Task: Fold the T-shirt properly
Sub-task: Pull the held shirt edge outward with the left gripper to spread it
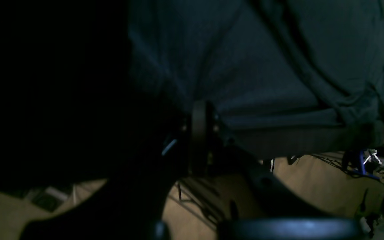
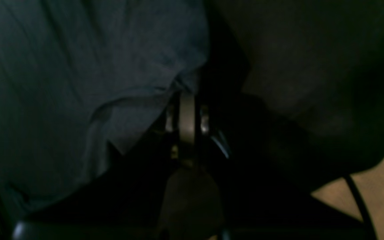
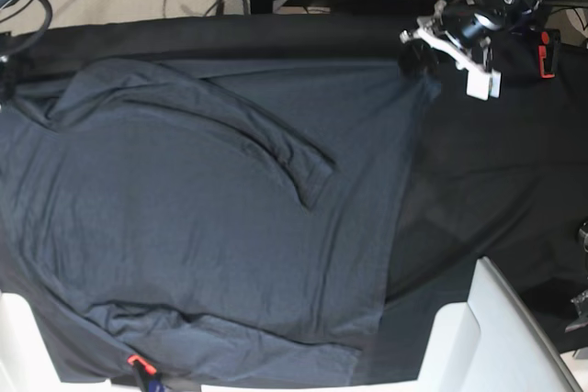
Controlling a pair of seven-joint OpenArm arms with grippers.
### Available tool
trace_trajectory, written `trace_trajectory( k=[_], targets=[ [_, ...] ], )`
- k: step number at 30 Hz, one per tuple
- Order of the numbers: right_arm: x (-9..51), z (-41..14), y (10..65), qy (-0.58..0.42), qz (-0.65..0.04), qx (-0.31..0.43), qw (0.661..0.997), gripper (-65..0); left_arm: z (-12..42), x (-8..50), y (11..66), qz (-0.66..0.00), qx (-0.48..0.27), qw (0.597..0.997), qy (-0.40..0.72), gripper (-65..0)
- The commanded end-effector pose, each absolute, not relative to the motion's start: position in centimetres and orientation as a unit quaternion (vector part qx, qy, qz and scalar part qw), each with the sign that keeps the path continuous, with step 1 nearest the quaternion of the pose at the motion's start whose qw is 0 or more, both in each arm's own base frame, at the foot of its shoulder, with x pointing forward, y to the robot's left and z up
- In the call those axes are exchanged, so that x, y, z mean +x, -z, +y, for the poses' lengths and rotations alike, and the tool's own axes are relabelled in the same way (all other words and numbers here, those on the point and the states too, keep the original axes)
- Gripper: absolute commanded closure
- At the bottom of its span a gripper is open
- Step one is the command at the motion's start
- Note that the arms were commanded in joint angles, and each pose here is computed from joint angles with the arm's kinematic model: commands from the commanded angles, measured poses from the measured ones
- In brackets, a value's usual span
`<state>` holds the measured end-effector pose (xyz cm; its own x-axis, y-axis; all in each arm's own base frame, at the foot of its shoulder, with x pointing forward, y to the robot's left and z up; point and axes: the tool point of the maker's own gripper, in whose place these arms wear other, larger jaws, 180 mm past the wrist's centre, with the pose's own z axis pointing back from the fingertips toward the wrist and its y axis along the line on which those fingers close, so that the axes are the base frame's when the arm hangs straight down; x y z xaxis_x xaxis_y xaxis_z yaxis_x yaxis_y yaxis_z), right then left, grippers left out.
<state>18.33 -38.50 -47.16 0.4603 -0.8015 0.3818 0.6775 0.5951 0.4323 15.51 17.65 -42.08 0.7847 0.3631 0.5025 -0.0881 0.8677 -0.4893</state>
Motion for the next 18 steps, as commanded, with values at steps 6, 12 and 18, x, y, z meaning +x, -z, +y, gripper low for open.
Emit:
trace_trajectory(
  k=[6,12,18],
  targets=[
    [17.7,-39.6,45.6,0.424,-0.289,0.091,0.853,0.0,18.3,14.7,41.7,-0.307,-0.219,0.918,-0.124,0.0],
    [15.5,-39.5,45.6,0.418,-0.280,0.070,0.862,0.0,18.5,13.1,41.9,-0.291,-0.212,0.925,-0.122,0.0],
    [13.8,-38.5,46.4,0.416,-0.245,0.077,0.872,0.0,18.6,12.6,40.9,-0.295,-0.205,0.927,-0.105,0.0]
  ],
)
